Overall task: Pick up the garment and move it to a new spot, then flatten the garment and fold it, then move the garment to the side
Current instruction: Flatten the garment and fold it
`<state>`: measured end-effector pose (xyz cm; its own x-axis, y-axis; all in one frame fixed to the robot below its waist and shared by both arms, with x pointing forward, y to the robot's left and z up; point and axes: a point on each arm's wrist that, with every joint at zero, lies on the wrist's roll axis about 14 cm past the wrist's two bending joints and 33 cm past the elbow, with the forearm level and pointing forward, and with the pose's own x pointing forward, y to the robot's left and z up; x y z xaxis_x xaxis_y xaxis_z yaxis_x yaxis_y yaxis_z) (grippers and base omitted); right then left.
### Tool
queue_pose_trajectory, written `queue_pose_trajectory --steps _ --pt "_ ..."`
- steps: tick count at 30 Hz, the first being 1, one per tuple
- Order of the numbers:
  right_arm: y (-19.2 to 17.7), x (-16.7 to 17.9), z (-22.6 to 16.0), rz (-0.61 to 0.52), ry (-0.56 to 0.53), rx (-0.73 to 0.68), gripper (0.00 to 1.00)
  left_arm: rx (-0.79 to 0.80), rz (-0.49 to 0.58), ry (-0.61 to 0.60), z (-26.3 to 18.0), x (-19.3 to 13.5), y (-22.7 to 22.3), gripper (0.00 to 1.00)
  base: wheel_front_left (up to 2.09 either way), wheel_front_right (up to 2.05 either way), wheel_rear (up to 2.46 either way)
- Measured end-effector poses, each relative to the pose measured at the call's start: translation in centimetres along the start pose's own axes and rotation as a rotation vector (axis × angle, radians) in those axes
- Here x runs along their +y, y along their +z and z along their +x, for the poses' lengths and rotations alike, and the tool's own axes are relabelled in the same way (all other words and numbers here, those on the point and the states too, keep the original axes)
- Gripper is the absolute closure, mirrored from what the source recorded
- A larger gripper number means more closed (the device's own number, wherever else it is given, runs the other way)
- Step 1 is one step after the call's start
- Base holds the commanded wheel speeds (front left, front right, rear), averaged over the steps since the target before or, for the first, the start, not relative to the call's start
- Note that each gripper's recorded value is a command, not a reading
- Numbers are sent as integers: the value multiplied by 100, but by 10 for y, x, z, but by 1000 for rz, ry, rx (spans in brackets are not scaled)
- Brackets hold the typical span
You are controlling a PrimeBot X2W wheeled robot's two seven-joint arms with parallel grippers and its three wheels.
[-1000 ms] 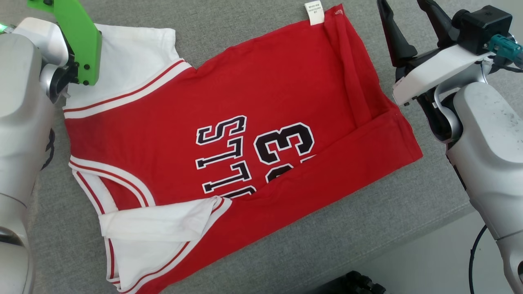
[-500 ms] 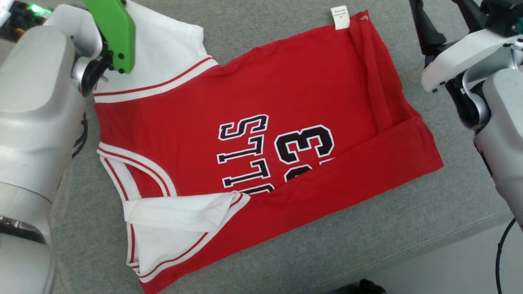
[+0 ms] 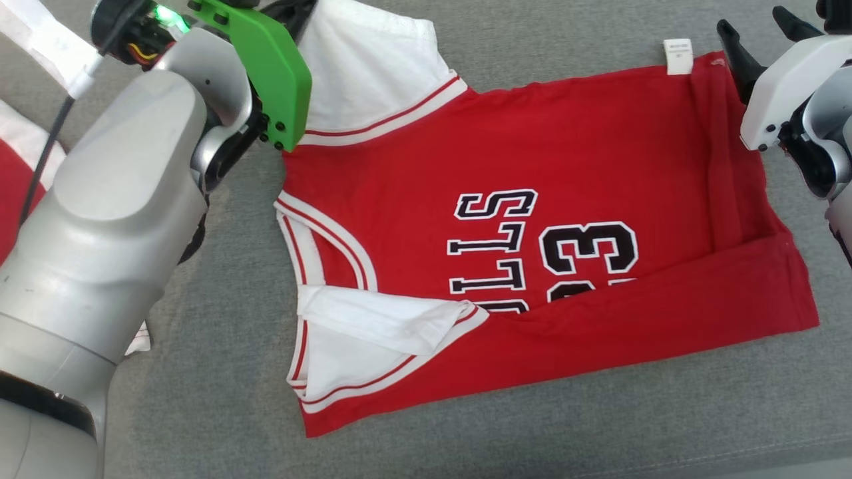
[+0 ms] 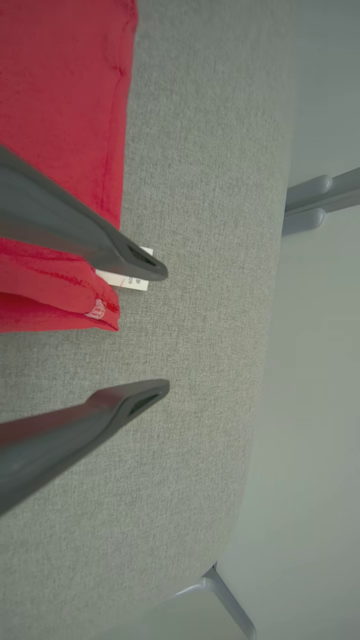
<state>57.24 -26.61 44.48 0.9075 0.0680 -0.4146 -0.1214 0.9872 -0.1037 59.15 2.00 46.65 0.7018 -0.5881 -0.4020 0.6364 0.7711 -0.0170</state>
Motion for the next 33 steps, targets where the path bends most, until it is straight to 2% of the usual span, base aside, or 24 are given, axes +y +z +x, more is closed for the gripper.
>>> queue_pose_trajectory --steps 10,15,21,33 --pt "-39 32 35 -46 65 217 0 41 -32 6 -18 0 -41 100 0 0 0" --pt "-55 23 37 -53 43 288 0 47 -42 0 -15 -1 -48 100 0 0 0" --pt "-62 6 28 -40 5 310 0 40 -41 -4 -13 -3 -44 100 0 0 0" --pt "-64 -4 11 -18 -13 307 0 31 -46 -3 -14 -6 -39 100 0 0 0"
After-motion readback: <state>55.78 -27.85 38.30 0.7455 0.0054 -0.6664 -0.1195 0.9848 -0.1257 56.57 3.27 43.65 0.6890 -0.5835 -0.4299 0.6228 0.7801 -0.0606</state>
